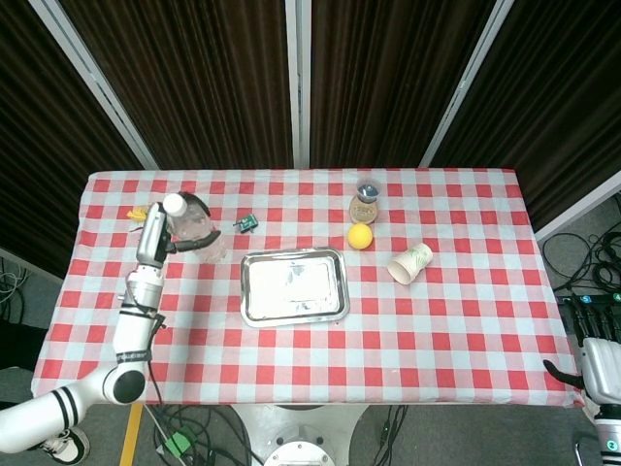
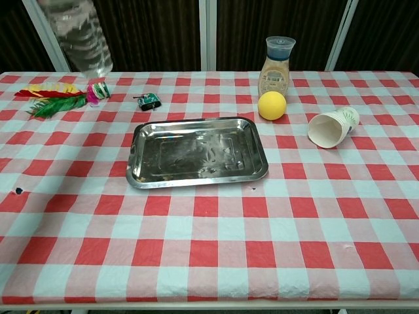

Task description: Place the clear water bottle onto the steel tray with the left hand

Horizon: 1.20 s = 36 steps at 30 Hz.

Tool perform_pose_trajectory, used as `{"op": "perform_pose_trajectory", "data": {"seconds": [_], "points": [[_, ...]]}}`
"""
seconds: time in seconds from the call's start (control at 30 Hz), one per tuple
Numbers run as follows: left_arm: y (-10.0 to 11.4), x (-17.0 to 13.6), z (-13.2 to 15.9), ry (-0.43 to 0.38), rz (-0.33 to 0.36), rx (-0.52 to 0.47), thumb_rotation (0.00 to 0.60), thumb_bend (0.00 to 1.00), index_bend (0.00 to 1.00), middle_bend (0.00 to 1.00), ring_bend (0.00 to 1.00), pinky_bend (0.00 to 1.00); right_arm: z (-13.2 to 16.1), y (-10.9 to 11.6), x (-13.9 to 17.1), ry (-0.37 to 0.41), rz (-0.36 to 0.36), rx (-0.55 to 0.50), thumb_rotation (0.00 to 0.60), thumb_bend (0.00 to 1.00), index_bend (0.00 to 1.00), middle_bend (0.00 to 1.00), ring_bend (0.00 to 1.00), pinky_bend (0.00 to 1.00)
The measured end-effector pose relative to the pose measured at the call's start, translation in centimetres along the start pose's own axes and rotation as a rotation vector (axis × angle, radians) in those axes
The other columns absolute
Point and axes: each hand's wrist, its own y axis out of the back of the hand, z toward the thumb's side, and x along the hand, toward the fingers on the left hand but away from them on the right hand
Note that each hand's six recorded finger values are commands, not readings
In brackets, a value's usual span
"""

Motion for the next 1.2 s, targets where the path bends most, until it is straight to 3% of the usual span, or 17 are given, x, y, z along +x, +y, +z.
{"op": "perform_pose_trajectory", "data": {"seconds": [0.13,0.3,0.47,0.53,0.6,0.73,0.8,0.97,1.2], "points": [[-0.7,-1.9,-3.0,0.066,-0.045,0.043,0.6,0.22,0.65,0.69,0.53,0.55,0.2,0.0,0.0,0.008,0.002,0.006,0.6,0.09,0.01,0.04,0.0,0.0],[-0.5,-0.3,-2.0,0.027,-0.031,0.033,0.6,0.22,0.65,0.68,0.53,0.55,0.1,0.0,0.1,0.005,-0.001,0.01,0.6,0.09,0.01,0.04,0.0,0.0],[-5.7,-0.1,-1.0,-0.002,-0.119,-0.024,0.6,0.22,0.64,0.68,0.53,0.55,0.0,0.1,0.1,0.002,-0.011,0.02,0.6,0.09,0.01,0.04,0.0,0.0],[-6.6,-0.5,-1.2,-0.006,-0.134,-0.017,0.6,0.22,0.64,0.68,0.53,0.55,0.0,0.2,0.1,0.002,-0.015,0.015,0.6,0.09,0.01,0.04,0.0,0.0],[-5.3,0.0,-1.4,-0.008,-0.109,0.013,0.6,0.22,0.64,0.68,0.53,0.55,0.0,0.4,0.2,0.006,-0.019,0.005,0.6,0.09,0.01,0.04,0.0,0.0],[-0.5,2.2,-0.8,-0.014,-0.018,0.071,0.6,0.22,0.64,0.68,0.53,0.54,0.1,0.1,0.1,0.009,-0.006,0.008,0.6,0.09,0.01,0.04,0.0,0.0],[-0.6,2.6,-0.2,-0.025,-0.022,0.066,0.6,0.22,0.64,0.67,0.53,0.54,0.0,-0.2,0.0,0.006,0.011,0.014,0.6,0.09,0.01,0.04,0.0,0.0],[-3.9,2.0,-0.5,-0.021,-0.06,0.012,0.6,0.22,0.64,0.67,0.53,0.54,-0.1,0.0,-0.1,-0.004,0.017,0.003,0.6,0.09,0.01,0.04,0.0,0.0],[-0.4,2.8,0.3,-0.036,-0.016,0.073,0.6,0.22,0.64,0.67,0.53,0.54,0.1,-0.5,-0.3,0.003,0.047,0.01,0.6,0.09,0.01,0.04,0.0,0.0]]}}
